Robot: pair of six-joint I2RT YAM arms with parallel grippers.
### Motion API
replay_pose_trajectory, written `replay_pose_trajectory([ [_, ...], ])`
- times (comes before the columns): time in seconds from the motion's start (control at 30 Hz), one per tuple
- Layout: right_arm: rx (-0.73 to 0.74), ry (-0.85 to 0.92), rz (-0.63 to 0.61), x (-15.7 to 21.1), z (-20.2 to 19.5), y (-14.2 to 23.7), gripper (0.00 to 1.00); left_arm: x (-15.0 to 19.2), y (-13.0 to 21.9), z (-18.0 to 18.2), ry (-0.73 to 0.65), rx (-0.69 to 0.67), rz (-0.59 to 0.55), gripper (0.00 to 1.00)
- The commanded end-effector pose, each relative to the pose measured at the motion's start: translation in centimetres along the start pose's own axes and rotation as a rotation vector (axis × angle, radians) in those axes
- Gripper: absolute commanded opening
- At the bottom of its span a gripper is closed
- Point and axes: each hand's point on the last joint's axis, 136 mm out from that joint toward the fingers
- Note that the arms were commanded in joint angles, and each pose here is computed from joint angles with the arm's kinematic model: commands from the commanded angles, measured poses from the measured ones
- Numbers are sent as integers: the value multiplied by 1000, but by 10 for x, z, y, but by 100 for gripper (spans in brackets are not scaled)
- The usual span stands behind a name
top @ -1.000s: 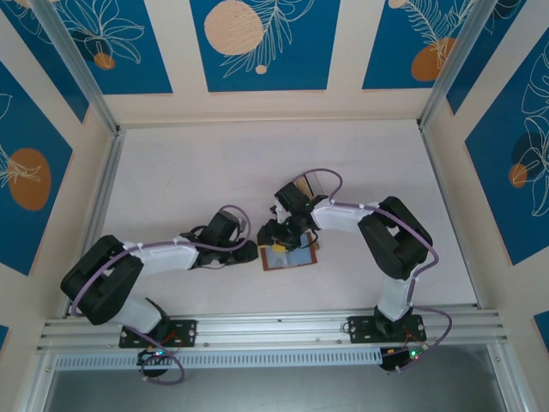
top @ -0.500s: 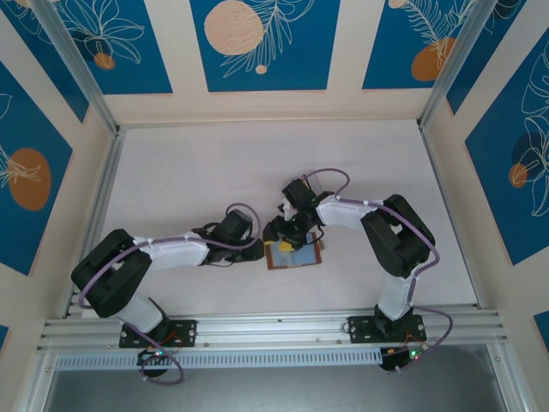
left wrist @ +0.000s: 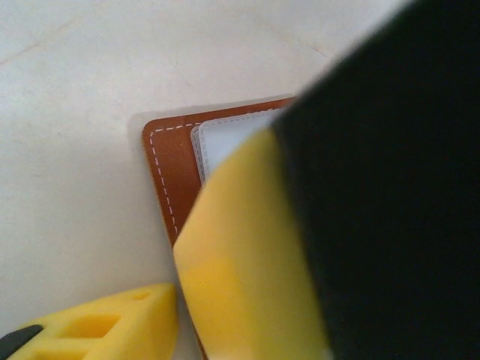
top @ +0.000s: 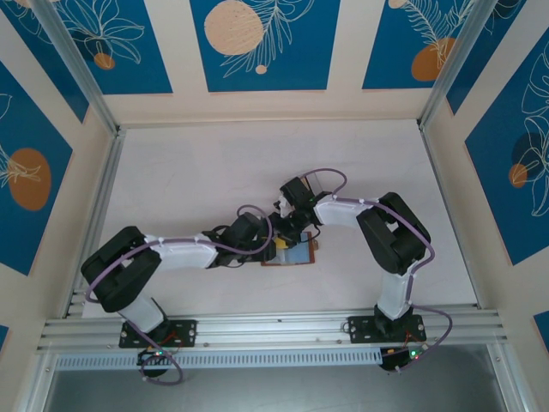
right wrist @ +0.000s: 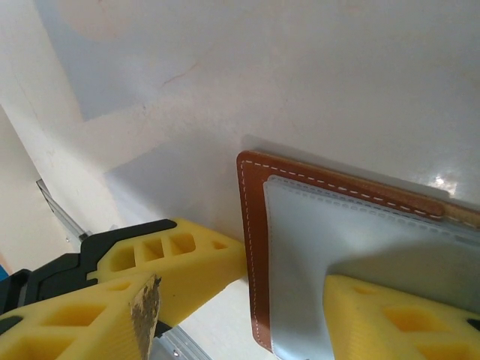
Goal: Put the credit cards into the card holder
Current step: Flip over the card slot in the card holder.
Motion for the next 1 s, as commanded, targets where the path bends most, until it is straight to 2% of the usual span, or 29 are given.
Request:
replay_pose_trajectory([
  [0.0,-41,7,34,3,11,-4,61,21,-17,-37,-52,126,73,48],
  [0.1,-42,2,30,2,11,-2,61,24,-16,-30,-77,64,80,41],
  [0.47,-66,58,1,-5,37,19,62,41,-21,-10,-203,-156,100,36],
  [0.97,-119,134,-84,-32,73,68,66,62,-35,7,-160,-191,107,35],
])
Point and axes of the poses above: each hand's point on the last joint's axis, 136 mm out from that joint toward the fingers, its own y axis back along the fingers, its own z axis along the line the jaws close on, x = y × z, and after that the axes turned 5 degrees about -y, right-handed
